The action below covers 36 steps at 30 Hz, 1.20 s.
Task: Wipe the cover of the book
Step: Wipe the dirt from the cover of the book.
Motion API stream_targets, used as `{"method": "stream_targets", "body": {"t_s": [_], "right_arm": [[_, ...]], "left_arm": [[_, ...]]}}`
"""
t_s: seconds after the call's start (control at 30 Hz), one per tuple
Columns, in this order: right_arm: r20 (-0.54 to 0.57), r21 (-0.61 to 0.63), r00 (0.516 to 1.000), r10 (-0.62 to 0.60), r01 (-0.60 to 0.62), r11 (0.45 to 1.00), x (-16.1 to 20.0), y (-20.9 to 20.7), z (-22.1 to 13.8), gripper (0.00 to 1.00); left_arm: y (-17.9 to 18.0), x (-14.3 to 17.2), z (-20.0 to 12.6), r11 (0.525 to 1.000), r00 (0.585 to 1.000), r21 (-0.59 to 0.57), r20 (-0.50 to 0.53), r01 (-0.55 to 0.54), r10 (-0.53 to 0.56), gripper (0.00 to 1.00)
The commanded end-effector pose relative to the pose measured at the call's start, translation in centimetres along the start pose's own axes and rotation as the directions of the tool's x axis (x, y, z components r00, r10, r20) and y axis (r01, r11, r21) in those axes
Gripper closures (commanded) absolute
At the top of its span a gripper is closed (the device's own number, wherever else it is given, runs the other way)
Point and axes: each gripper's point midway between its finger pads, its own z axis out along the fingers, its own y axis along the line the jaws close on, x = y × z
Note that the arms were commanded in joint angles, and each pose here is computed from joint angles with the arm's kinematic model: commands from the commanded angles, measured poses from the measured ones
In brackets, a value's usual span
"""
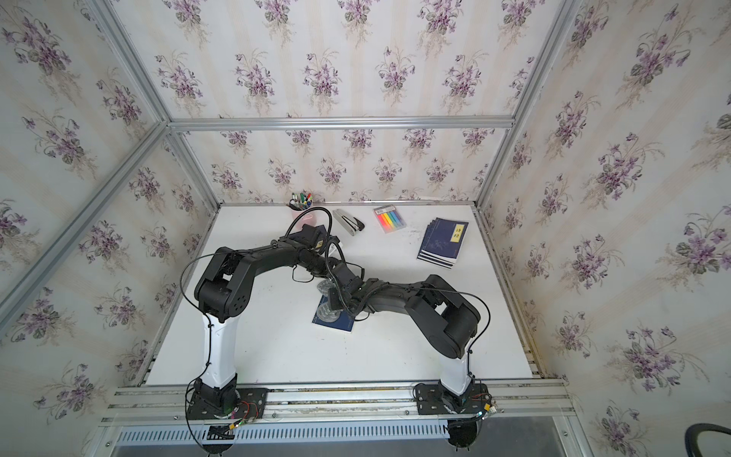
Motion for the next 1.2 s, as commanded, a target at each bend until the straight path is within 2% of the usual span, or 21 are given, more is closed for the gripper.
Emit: {"method": "stream_targets", "body": {"t_s": [0.0, 0.13, 0.33, 0.57, 0.8, 1.0, 1.17], "right_arm": [[-0.068, 0.068, 0.996, 0.061, -0.057, 0.996, 2.5, -3.3, -0.1, 1.00], [-0.046, 0.065, 0.990, 0.136, -0.133, 0.989, 2.7, -6.2, -1.3, 1.00], [-0.058, 0.087, 0.992, 0.113, -0.107, 0.990, 1.6, -7.3, -1.0, 1.00], [-0.076, -0.004, 0.994, 0.083, -0.083, 0.997, -0.2, -4.4, 1.0, 1.00], [-0.083, -0.063, 0.995, 0.048, -0.053, 0.997, -0.7, -1.4, 2.3, 1.00], [-0.092, -0.006, 0.991, 0.100, -0.101, 0.995, 0.3, -4.4, 2.1, 1.00], [-0.080, 0.047, 0.988, 0.130, -0.126, 0.991, 1.0, -7.0, 0.6, 1.00]], "left_arm": [[3.8, 6.3, 0.5, 0.973, 0.969, -0.204, -0.198, 0.105, -0.146, 1.00], [3.3, 5.9, 0.1, 0.978, 0.975, -0.184, -0.175, 0.101, -0.134, 1.00], [2.8, 6.3, -0.5, 0.979, 0.976, -0.173, -0.168, 0.106, -0.135, 1.00], [2.9, 6.9, -1.6, 0.978, 0.980, -0.161, -0.128, 0.129, -0.150, 1.00], [3.2, 7.2, -1.2, 0.978, 0.974, -0.133, -0.140, 0.161, -0.179, 1.00], [3.4, 7.2, -1.9, 0.975, 0.976, -0.154, -0.120, 0.160, -0.179, 1.00], [3.6, 7.2, -2.5, 0.973, 0.978, -0.165, -0.099, 0.164, -0.182, 1.00]]}}
